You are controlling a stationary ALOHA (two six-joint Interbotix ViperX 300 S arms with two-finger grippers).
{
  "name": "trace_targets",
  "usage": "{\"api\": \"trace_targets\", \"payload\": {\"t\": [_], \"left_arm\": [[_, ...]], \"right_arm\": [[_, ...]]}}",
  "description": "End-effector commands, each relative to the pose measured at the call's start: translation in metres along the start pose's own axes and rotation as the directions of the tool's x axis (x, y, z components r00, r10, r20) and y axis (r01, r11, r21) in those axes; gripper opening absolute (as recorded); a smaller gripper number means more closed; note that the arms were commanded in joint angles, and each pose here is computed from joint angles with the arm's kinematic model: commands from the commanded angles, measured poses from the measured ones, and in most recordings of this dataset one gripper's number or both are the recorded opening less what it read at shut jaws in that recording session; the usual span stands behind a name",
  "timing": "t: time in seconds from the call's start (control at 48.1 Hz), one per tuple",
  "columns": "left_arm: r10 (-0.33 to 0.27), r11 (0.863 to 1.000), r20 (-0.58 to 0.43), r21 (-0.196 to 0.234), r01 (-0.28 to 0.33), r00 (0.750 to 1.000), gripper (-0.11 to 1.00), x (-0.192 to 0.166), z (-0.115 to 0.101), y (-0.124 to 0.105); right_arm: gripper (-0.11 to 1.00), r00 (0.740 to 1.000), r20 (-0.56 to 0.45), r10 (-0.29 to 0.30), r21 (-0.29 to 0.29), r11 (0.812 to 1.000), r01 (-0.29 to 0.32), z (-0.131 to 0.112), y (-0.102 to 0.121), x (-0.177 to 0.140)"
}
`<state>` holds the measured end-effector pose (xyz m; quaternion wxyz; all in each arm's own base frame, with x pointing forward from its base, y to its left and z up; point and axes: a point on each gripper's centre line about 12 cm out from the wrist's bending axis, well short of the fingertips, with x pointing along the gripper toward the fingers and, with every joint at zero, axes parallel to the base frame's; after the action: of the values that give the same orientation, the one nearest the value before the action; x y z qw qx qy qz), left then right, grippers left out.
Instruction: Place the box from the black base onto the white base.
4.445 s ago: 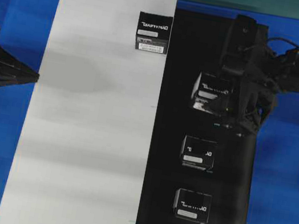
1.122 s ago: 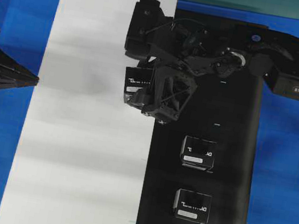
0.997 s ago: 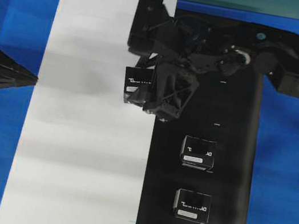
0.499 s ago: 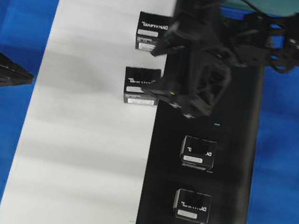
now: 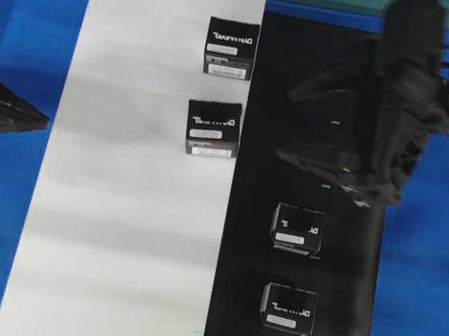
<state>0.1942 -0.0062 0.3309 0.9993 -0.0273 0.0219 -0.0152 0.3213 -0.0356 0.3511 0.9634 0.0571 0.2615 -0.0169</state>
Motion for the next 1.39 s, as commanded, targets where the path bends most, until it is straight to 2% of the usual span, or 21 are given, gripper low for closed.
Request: {"api": "trace_targets", "payload": {"t": [0.0,0.436,0.582,0.893,1.371], "left_arm": [[-0.003,1.000,0.021,0.000,0.003,1.000,-0.01,0.002,0.010,-0.001],[-0.007,1.000,0.024,0.002,0.007,1.000,-0.01,0.000,0.009,-0.002],[-0.017,1.000,0.028,0.001,0.017,0.999,-0.01,0.000,0.010,-0.004],[-0.032,0.999,0.029,0.001,0.032,0.999,-0.01,0.000,0.010,-0.007],[-0.041,0.999,0.025,0.002,0.041,0.999,-0.01,0.000,0.008,-0.008]], "right_arm": [[0.99,0.999,0.048,-0.002,-0.003,1.000,0.002,-0.004,0.002,-0.014],[0.99,0.997,0.069,0.023,-0.016,1.000,-0.022,-0.060,0.013,-0.057],[0.99,0.994,0.099,0.049,-0.034,0.998,-0.046,-0.074,0.020,-0.074],[0.99,0.977,0.189,0.095,-0.063,0.994,-0.085,-0.087,0.029,-0.104],[0.99,0.976,0.195,0.098,-0.062,0.994,-0.087,-0.105,0.028,-0.109]]}}
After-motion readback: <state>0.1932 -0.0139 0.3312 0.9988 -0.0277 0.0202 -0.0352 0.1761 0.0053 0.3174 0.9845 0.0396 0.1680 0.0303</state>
